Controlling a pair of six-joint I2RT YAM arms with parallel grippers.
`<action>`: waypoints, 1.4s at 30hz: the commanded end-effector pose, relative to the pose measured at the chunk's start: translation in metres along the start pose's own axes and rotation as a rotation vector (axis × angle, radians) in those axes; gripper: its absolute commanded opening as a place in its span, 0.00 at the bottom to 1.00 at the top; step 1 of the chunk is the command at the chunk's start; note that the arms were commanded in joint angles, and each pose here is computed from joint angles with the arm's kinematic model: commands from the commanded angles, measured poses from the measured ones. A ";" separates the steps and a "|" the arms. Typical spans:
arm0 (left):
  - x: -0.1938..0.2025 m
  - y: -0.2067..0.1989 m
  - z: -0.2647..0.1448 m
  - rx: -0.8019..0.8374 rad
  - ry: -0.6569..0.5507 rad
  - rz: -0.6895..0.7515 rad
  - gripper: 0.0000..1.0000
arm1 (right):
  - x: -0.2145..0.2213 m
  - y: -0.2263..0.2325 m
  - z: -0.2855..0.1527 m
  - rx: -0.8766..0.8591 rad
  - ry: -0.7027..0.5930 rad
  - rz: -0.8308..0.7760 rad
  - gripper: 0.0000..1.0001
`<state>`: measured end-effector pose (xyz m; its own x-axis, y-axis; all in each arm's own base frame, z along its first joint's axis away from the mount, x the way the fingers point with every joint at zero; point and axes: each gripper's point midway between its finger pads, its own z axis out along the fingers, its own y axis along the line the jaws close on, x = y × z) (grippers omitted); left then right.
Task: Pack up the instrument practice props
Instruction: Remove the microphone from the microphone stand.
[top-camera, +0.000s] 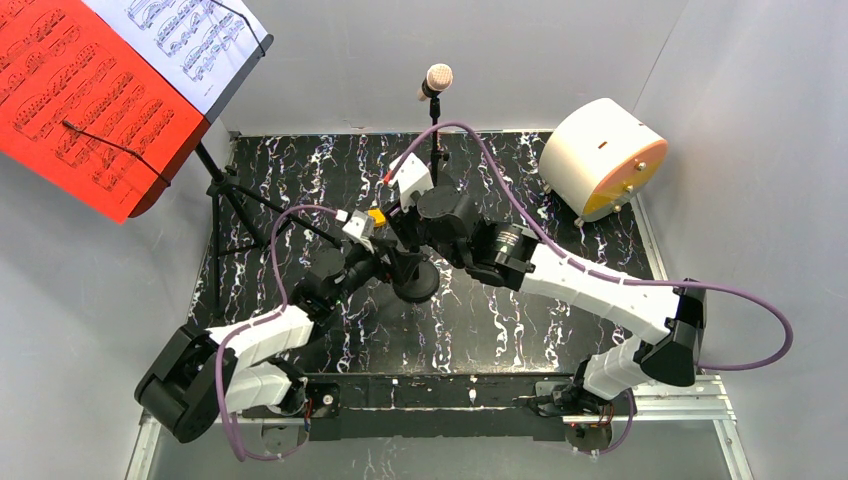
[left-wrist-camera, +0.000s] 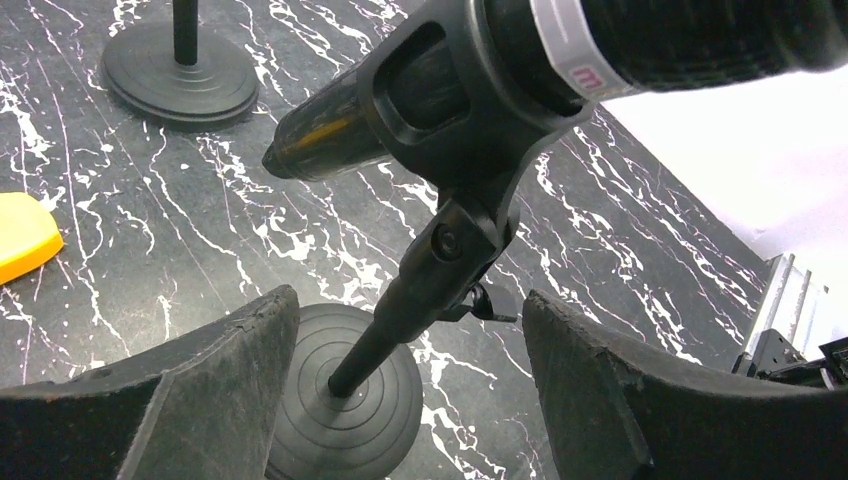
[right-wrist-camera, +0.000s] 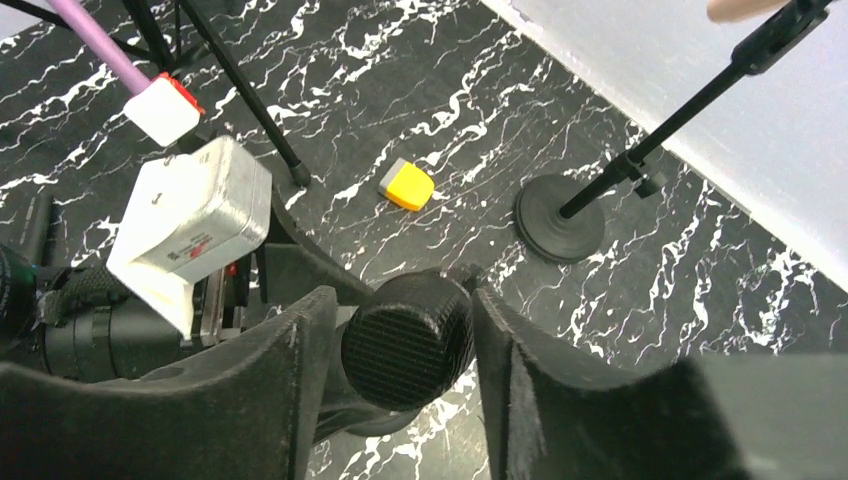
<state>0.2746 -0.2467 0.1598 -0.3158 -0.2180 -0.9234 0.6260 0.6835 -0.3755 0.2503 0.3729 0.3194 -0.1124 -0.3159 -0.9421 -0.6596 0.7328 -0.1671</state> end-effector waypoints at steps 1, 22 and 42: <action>-0.022 -0.008 0.010 0.030 -0.051 0.002 0.79 | -0.006 -0.004 -0.017 -0.008 -0.016 0.063 0.57; -0.032 0.001 0.026 -0.015 -0.120 -0.095 0.31 | 0.056 0.035 -0.038 -0.283 -0.062 -0.012 0.05; -0.018 0.048 -0.006 -0.250 -0.173 -0.055 0.02 | 0.146 0.044 -0.078 -0.339 0.154 0.217 0.11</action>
<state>0.2901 -0.2361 0.1670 -0.2773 -0.3765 -0.8839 0.5196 0.7151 -0.4676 0.1759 0.3253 0.2454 -0.1778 -0.1787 -0.9677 -0.8172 0.5747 0.0441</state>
